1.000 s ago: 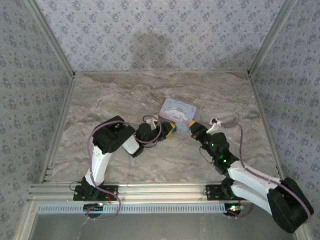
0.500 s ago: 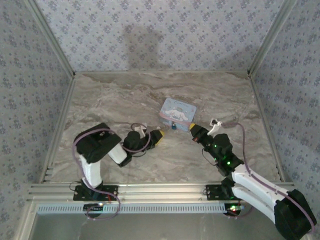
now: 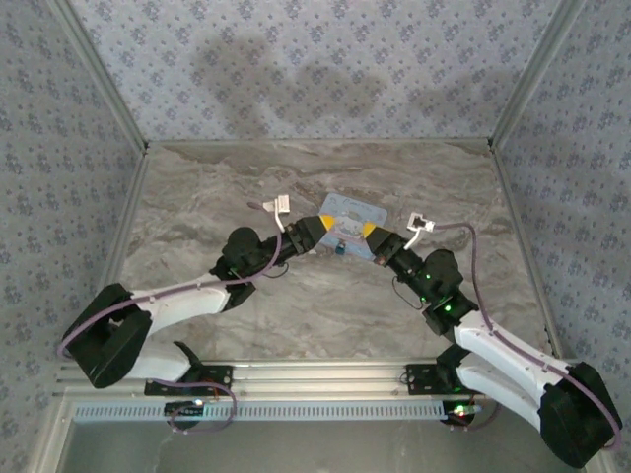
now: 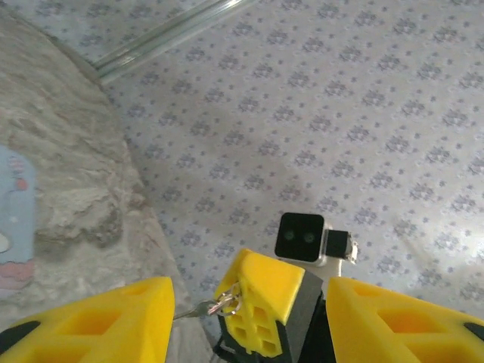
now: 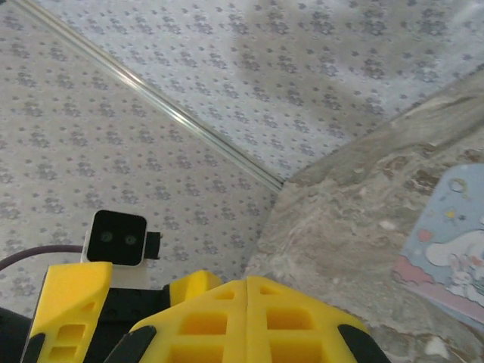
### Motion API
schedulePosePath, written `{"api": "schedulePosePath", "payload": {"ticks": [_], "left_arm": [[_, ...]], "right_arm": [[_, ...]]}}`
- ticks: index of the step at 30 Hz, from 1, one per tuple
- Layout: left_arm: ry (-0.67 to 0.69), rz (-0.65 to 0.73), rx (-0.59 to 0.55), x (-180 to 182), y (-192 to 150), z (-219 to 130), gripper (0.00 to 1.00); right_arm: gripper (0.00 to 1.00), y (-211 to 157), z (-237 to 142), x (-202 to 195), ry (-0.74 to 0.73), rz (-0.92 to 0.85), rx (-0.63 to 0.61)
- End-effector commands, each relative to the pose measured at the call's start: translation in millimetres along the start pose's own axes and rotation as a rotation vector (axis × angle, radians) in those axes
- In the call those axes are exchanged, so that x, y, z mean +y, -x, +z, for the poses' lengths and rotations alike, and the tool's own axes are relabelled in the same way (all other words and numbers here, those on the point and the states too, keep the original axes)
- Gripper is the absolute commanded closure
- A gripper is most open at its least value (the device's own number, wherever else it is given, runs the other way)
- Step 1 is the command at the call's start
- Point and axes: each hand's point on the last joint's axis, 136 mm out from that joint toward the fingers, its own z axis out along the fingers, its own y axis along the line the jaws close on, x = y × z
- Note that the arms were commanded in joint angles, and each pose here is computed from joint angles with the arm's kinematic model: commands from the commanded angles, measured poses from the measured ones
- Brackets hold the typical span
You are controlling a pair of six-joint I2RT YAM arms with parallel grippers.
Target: Unlock the padlock with the key
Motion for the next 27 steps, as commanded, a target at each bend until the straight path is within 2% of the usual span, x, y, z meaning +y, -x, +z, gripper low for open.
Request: {"api": "schedulePosePath", "payload": {"ticks": [1,4,8,16,23,27], "left_arm": [[-0.071,-0.007,0.079,-13.5,-16.9,12.3,0.43],[-0.088,-0.011,0.098,-15.8,-24.8,20.1,0.42],[-0.133,-0.023,0.085,-24.5,-25.5,24.6,0.46],[-0.162,-0.018,0.086,-34.3,-24.2,28.3,0.47],[-0.190,-0.027,0.108,-40.9,-26.5,33.9,0.64],[-0.196,-0.034,0.112,-40.8,-27.5,34.8,0.80]], "right_arm": [[1.00,15.9,3.3,35.4,0.115,-0.009,-0.045],[1.00,19.4,3.5,42.3,0.143,0.007,-0.057],[1.00,19.6,3.1,40.9,0.130,0.004,-0.062],[1.00,15.9,2.4,39.8,0.139,0.008,-0.053],[1.00,16.1,0.4,36.8,0.135,0.020,-0.065],[1.00,15.2,-0.7,34.2,0.130,0.022,-0.068]]}}
